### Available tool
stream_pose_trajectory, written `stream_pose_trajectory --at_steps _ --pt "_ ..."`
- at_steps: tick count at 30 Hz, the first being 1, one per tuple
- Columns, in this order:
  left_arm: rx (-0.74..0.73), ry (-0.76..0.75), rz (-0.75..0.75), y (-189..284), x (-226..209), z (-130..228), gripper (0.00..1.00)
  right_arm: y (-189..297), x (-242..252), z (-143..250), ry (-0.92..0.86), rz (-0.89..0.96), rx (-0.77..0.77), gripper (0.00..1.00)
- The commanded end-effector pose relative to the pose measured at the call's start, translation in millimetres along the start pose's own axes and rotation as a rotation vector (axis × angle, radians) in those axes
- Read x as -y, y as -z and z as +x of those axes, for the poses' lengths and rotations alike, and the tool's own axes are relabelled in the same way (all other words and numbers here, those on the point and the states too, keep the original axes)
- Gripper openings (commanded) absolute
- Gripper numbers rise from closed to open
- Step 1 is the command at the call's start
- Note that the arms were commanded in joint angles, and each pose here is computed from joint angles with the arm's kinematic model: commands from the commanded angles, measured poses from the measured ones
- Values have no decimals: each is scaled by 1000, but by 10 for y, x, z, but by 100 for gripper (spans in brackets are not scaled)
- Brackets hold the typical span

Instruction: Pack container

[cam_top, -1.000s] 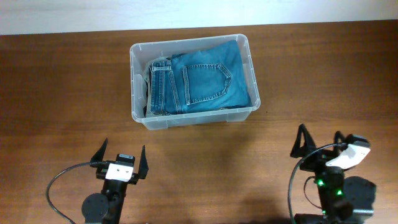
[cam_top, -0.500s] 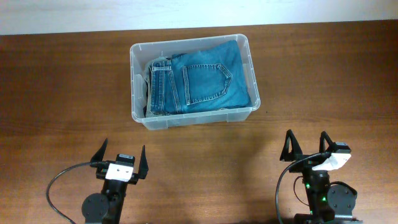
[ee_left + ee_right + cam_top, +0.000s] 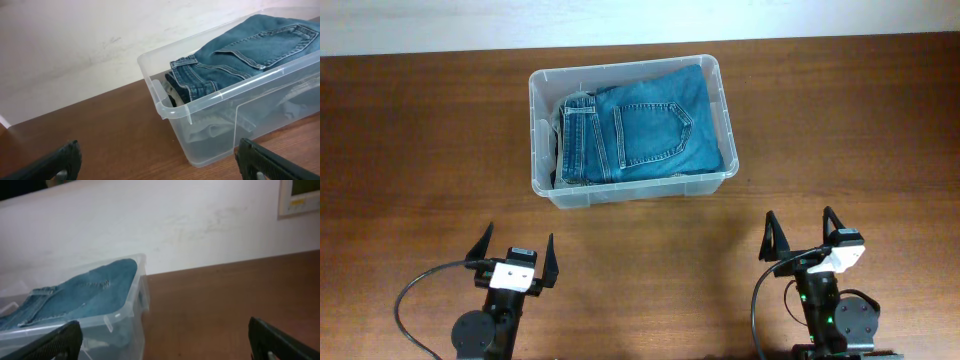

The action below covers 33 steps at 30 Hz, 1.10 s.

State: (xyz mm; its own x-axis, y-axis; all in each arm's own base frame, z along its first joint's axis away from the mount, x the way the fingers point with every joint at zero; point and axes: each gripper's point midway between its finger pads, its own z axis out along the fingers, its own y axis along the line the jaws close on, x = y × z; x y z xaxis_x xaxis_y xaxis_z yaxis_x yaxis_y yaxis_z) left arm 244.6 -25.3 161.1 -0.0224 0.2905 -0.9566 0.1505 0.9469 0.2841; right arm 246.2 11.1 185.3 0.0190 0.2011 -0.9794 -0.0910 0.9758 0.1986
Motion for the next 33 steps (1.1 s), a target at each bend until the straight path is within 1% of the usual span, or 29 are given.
stream_pose_trajectory --at_steps 1,7,33 --pt "-4 -8 -13 1 -22 23 99 4 49 4 10 30 6 99" --pt "-4 -8 -13 1 -22 23 99 18 112 255 5 57 -96 98" --pt "-4 -8 -13 1 -22 23 99 18 110 255 5 56 -96 98"
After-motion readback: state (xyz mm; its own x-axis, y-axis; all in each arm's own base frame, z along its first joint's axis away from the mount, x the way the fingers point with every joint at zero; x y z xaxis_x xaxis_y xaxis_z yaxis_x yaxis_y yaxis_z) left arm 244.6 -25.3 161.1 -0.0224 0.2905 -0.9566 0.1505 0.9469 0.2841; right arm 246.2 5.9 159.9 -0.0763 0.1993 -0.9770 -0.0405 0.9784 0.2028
